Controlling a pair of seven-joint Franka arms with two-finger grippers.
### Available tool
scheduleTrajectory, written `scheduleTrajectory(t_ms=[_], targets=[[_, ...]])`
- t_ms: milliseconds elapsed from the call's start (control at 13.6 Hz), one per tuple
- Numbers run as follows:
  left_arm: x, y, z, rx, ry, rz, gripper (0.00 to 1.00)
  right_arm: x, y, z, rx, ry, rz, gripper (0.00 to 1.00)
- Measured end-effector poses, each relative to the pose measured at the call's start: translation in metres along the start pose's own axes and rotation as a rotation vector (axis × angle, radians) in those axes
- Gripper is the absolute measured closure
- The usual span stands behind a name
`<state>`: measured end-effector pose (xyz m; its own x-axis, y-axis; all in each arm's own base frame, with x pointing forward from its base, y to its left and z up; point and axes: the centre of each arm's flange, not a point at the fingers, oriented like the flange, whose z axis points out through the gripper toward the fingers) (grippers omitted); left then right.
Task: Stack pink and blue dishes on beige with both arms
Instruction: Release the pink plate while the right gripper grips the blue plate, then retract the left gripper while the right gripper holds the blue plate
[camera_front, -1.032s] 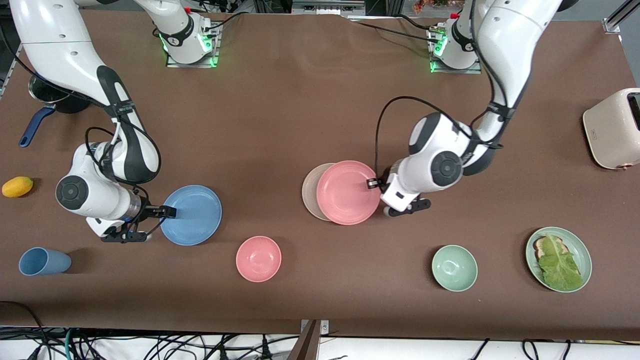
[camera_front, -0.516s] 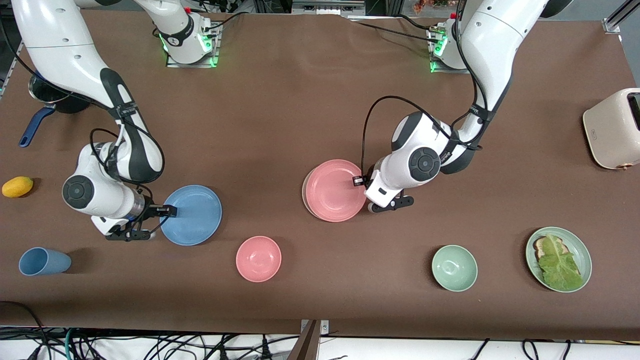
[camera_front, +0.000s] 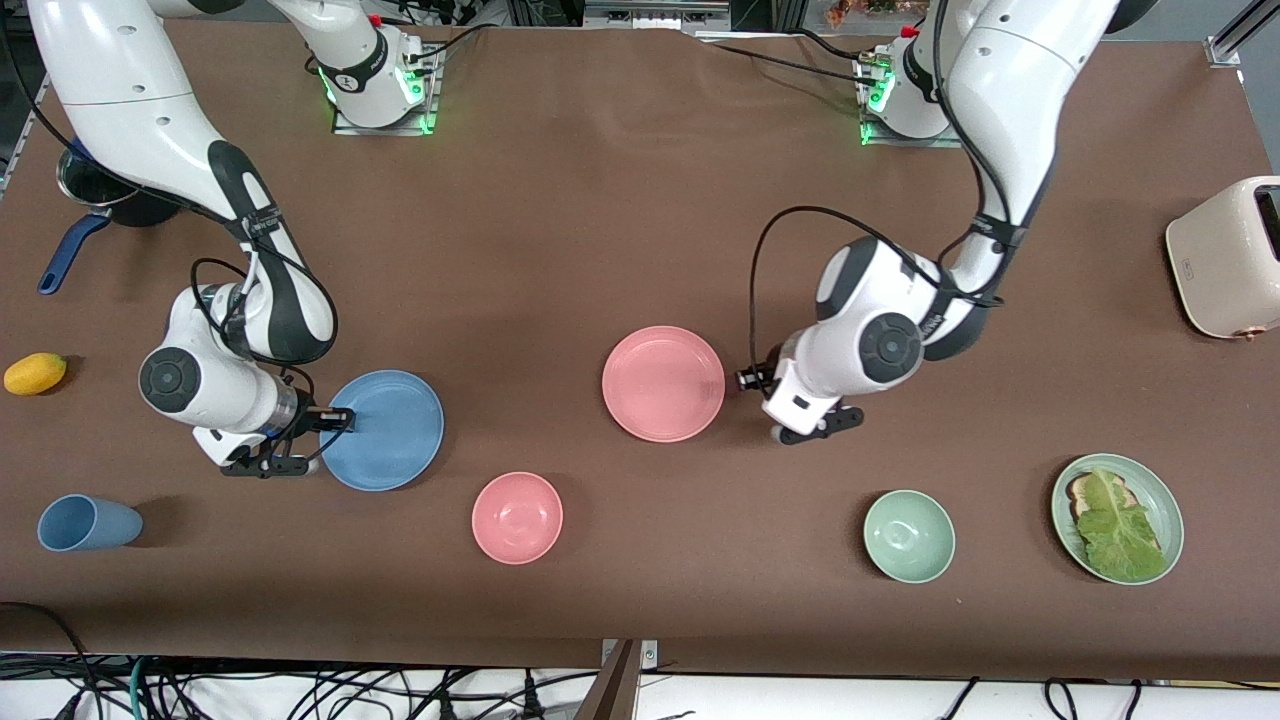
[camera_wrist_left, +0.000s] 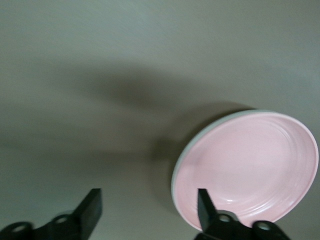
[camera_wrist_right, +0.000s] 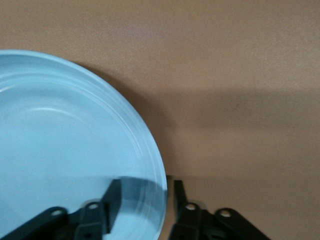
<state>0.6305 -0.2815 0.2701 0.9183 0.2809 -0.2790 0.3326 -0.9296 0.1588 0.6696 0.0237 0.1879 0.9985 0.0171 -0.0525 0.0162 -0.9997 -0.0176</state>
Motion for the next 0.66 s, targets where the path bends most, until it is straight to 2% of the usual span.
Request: scheduleTrajectory(t_ms=[74,147,221,516,664], targets=[[0.010,-0.013,-0.011,0.006,-0.004,-0.005,0.01,0.000,0.000,0.000,0.000,0.000,0.000,0.71],[0.020,-0.027,-0.022,0.011,-0.008,0.002,0.00,0.000,0.000,-0.001,0.000,0.002,-0.001,0.84],[0.028,-0.041,-0.033,0.013,-0.013,0.005,0.00,0.001,-0.001,-0.007,0.001,0.010,-0.002,0.88],[0.053,-0.102,-0.068,0.028,-0.048,-0.017,0.00,0.010,-0.005,-0.028,0.002,0.034,-0.020,0.89],[0.065,-0.128,-0.079,0.052,-0.036,-0.010,0.00,0.020,-0.014,-0.059,0.006,0.020,-0.032,0.99]])
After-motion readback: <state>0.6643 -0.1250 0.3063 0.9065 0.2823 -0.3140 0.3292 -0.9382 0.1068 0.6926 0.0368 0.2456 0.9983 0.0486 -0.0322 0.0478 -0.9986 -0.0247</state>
